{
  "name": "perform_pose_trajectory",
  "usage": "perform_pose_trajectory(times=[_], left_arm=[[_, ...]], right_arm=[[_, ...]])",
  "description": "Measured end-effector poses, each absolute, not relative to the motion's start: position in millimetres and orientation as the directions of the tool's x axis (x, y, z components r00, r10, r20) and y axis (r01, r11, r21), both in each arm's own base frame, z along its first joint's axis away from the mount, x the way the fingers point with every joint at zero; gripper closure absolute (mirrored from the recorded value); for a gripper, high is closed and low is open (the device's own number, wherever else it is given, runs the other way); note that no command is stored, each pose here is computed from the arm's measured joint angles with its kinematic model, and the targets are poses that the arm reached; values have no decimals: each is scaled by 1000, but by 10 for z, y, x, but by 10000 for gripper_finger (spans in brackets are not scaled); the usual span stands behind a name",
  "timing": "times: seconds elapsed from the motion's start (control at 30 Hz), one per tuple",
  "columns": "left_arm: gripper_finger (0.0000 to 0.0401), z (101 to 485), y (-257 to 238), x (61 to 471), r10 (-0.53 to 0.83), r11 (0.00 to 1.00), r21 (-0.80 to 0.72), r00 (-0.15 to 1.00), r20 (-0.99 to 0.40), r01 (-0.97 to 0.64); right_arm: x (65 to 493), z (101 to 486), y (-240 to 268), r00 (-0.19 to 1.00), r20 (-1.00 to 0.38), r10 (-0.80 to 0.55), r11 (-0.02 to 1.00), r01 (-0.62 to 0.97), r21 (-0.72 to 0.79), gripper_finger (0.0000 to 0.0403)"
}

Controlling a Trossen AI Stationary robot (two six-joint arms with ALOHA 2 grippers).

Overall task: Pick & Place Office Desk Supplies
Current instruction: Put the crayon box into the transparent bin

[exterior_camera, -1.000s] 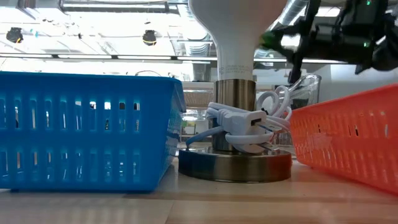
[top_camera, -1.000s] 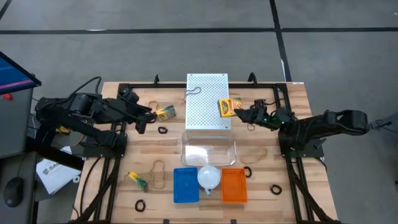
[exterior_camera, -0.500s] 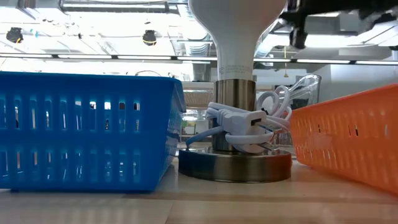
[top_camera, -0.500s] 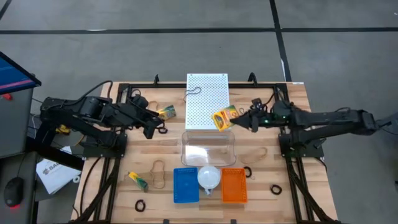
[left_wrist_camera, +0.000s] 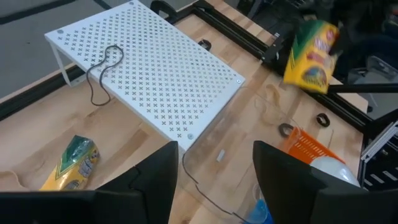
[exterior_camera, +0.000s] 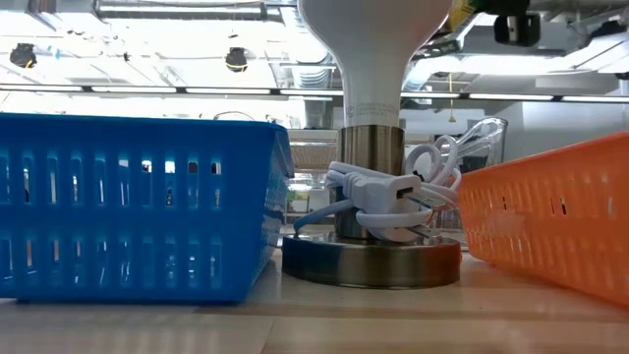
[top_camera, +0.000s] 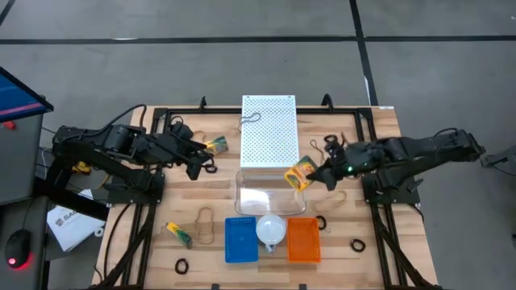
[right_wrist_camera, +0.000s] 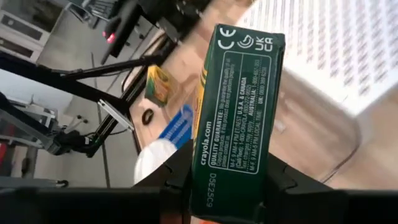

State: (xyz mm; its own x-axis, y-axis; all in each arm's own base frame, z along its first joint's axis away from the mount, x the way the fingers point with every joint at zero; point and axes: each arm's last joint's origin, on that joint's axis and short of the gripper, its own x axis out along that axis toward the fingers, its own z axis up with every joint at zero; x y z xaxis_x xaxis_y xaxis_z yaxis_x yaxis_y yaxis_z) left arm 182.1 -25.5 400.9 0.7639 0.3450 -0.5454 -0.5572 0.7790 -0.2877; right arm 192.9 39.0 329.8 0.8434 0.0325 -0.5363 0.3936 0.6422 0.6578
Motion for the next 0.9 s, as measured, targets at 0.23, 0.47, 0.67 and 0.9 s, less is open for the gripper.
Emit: perform_pose_trajectory(times=[0.23,0.47,0.67,0.9], left_arm=[[202,4009,-255,1821,346,794,-263,764,-545,-547],[202,4009,-254,1820,350,801,-248,763,-544,-544],[202,3960,-256,1832,354,804,-234,756,-550,-547],[202,3680,-266,1888,368,763,-247,717,-592,-597]], right_arm=[[2126,3092,745,805,-592,26,566,476,673,306],[2305,3023,919,732,-672,-114,521,620,587,306],[2607,3065,1052,662,-724,-193,543,687,483,306],[2874,2959,1069,545,-796,-266,502,783,368,306]])
